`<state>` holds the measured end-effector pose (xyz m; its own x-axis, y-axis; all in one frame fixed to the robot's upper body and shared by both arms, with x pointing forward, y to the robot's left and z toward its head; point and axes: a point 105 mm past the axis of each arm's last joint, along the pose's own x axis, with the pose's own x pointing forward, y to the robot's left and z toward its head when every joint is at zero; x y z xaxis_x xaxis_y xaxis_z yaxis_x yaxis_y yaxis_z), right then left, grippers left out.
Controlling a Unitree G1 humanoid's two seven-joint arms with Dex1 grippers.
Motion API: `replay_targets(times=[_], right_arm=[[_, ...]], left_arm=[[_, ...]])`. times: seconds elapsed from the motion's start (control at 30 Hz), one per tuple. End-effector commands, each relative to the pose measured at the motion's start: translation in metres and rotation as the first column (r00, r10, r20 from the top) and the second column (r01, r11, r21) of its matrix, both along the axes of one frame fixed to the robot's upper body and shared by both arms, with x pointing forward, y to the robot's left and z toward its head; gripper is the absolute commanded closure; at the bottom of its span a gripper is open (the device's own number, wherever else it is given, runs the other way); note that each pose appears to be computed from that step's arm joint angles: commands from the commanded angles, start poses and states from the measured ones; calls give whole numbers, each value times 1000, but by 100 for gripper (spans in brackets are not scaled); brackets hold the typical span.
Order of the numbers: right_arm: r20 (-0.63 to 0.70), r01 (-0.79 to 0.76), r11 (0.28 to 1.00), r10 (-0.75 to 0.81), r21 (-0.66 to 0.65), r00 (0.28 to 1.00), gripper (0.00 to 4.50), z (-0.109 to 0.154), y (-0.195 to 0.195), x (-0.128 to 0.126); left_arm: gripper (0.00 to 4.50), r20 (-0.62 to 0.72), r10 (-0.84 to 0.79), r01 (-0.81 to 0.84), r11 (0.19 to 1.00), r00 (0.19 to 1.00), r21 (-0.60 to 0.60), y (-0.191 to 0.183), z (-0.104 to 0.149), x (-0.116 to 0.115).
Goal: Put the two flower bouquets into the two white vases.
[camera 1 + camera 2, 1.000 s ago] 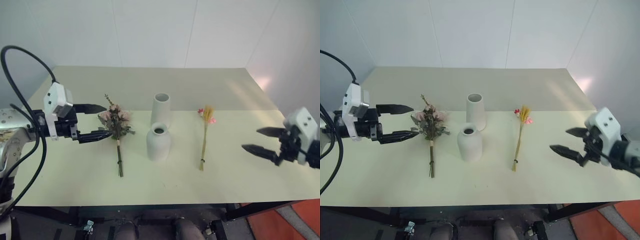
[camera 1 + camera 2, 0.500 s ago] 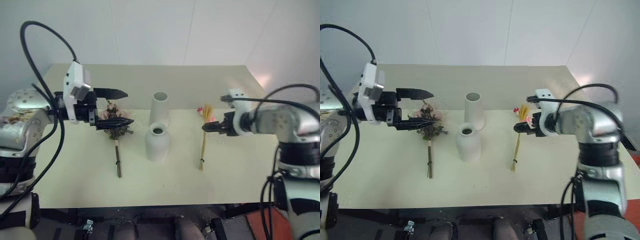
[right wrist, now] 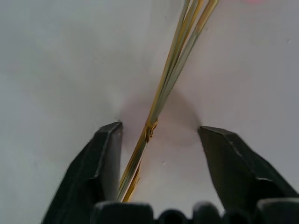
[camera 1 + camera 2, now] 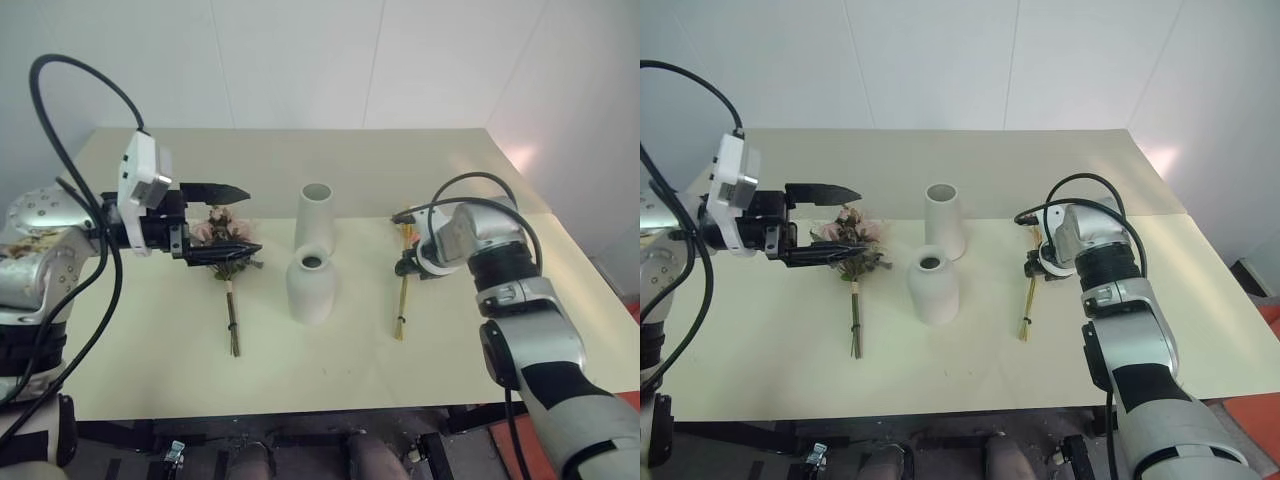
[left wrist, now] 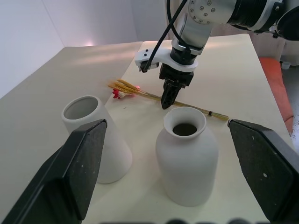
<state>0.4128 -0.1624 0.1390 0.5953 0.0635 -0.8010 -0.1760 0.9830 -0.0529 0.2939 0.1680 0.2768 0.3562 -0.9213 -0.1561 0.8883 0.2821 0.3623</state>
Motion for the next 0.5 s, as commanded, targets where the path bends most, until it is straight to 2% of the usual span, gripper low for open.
replay_targets(times=[0.03, 0.17, 0.27, 0.37, 0.5], right_arm=[[51, -18, 1000, 19, -7, 999, 304, 14, 3, 7], [50, -12, 1000, 11, 1, 999, 449, 13, 0, 8], [67, 12, 1000, -13, 20, 998, 449, 17, -6, 9], [171, 42, 997, -51, 58, 984, 449, 32, -19, 13], [415, 15, 992, -66, 126, 907, 449, 71, -41, 16]], left_arm=[[0, 59, 25, -25, 1000, 998, -12, 4, 14, -8], [0, 66, 71, -69, 997, 995, -32, 8, 12, -7], [0, 67, 103, -100, 994, 992, -40, 12, 11, -7], [0, 66, 148, -146, 989, 987, -34, 19, 6, -8], [0, 39, 207, -205, 977, 977, -55, 28, 1, -6]])
